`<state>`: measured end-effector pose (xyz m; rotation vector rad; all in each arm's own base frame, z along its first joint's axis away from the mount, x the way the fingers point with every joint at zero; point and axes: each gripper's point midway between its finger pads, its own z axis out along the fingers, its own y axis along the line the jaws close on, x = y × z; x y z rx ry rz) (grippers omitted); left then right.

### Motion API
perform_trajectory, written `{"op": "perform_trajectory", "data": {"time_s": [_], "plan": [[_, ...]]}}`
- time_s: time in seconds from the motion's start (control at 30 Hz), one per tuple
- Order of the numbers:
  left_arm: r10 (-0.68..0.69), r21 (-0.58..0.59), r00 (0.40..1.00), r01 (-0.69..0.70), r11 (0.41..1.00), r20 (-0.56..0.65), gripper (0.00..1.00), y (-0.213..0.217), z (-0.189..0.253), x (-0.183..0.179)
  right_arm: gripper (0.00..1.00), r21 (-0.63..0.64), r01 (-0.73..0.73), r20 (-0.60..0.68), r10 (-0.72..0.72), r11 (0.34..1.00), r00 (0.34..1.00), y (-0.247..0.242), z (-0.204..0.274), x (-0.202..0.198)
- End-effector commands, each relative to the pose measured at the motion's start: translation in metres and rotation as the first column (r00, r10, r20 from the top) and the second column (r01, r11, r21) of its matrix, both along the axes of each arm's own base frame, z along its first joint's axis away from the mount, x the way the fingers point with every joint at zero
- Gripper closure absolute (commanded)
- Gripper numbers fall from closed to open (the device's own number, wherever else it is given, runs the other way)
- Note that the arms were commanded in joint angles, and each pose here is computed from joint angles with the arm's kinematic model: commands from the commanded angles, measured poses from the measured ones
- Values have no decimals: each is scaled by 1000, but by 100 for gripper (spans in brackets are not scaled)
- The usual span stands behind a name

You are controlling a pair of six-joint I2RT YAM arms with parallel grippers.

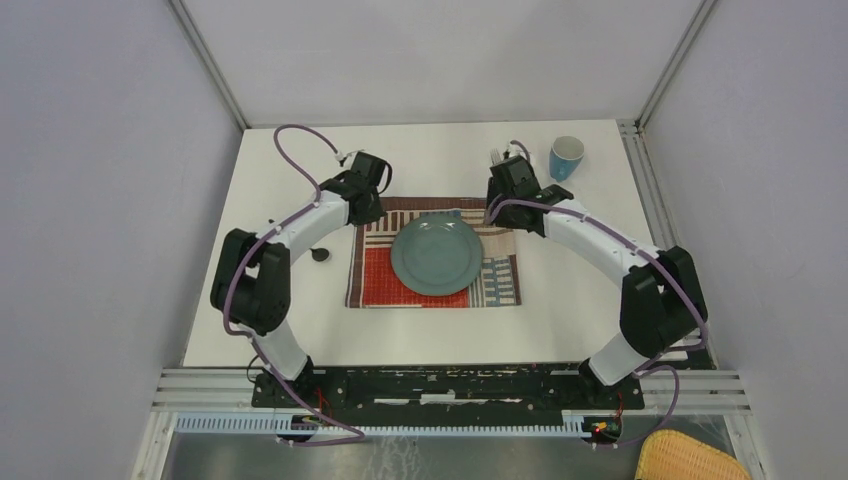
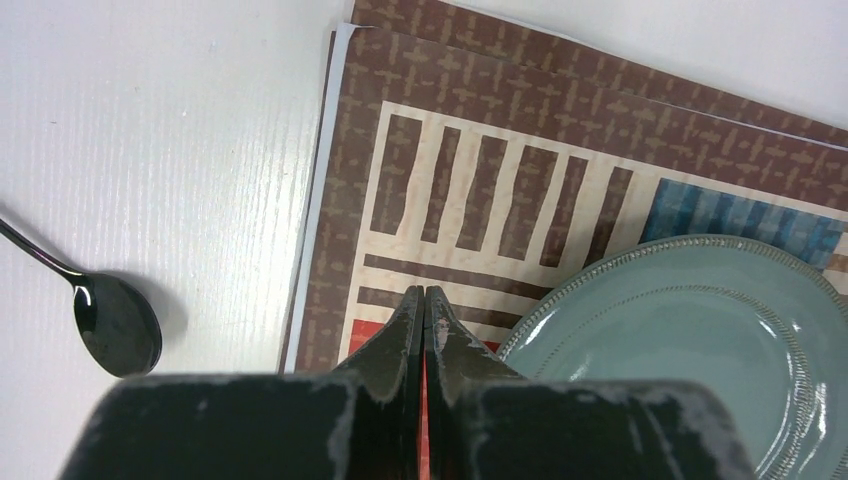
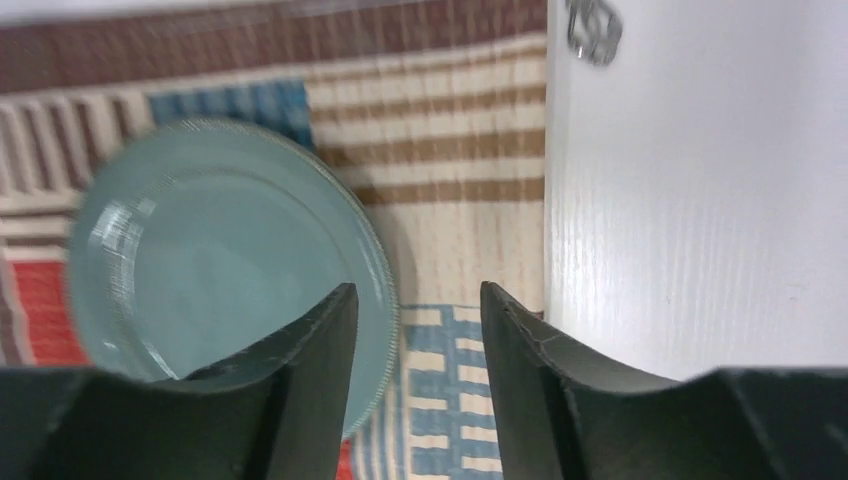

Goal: Set the dinner table for one person
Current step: Adjust the napkin at the center of the board.

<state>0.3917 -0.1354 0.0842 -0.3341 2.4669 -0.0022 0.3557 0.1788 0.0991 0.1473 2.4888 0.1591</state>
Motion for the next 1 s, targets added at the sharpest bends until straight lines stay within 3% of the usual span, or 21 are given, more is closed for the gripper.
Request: {"op": "perform_trajectory", "data": {"time_s": [0.0,0.1,0.37,0.5,0.6,0.77,0.97], "plan": [[12,-58,992,-5,998,124,95,-4,43,14,42,12,60,210,-62,998,976,-10,76,33],[10,-65,991,-1,998,135,95,-3,48,12,42,20,72,232,-75,997,970,-13,90,45],[8,-71,990,2,997,139,94,0,51,7,51,27,137,249,-139,990,958,-34,105,67],[9,-75,992,1,997,126,94,1,46,4,67,9,122,203,-121,992,972,-32,89,67],[5,-75,993,4,997,120,94,1,43,3,73,-7,139,179,-136,990,974,-38,76,65],[8,-73,992,1,997,123,94,4,44,3,99,10,166,163,-166,986,973,-47,68,66],[12,-82,993,-2,997,120,95,3,43,4,100,2,178,179,-176,984,968,-53,72,70]]}}
